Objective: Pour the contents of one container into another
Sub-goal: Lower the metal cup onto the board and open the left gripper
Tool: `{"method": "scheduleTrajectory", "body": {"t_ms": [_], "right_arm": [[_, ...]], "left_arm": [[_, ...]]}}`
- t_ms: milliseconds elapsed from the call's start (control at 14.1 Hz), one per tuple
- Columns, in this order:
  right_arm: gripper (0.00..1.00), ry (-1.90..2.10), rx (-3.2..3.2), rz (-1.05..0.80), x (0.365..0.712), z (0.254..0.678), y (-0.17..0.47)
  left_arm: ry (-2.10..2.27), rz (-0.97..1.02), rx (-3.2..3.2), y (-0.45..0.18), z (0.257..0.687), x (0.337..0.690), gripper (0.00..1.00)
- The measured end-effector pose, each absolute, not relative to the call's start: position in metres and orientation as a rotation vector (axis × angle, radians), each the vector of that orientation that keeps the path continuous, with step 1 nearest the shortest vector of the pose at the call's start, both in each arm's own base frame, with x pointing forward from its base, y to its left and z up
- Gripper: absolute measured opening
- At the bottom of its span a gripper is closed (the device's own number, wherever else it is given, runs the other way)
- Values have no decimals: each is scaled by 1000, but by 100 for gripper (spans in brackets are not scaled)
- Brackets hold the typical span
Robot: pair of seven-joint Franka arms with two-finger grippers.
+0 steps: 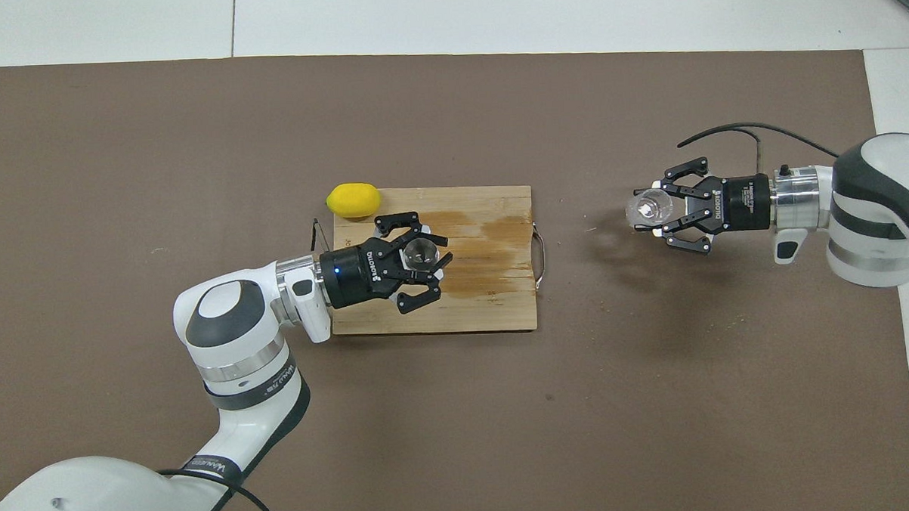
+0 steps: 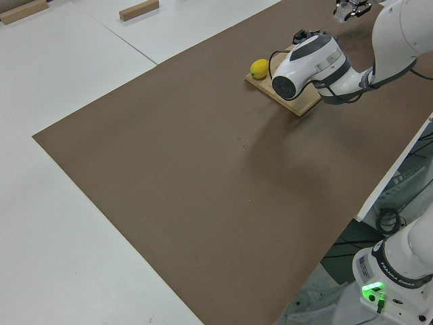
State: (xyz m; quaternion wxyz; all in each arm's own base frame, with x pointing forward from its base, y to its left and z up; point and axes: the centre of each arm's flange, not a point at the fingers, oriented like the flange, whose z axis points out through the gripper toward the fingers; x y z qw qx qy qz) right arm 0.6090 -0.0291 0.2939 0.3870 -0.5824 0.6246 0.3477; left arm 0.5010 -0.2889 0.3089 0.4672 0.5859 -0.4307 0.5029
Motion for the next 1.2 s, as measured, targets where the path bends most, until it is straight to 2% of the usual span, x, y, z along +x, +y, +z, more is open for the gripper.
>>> {"method": "scheduleTrajectory", "body": {"t_ms": [283,566,1203], "right_arm": [[51,1590,-1483,884,609,294,-29],[51,1589,-1483,884,609,294,-29],[51,1589,-1484,886,609,294,-28]], "left_arm": [[-1064,1256,1469,-316,317,499,23],[-1083,1257,1481,-333,302,490,23],[-1107,1327,1481,-345,273,497,23]]}}
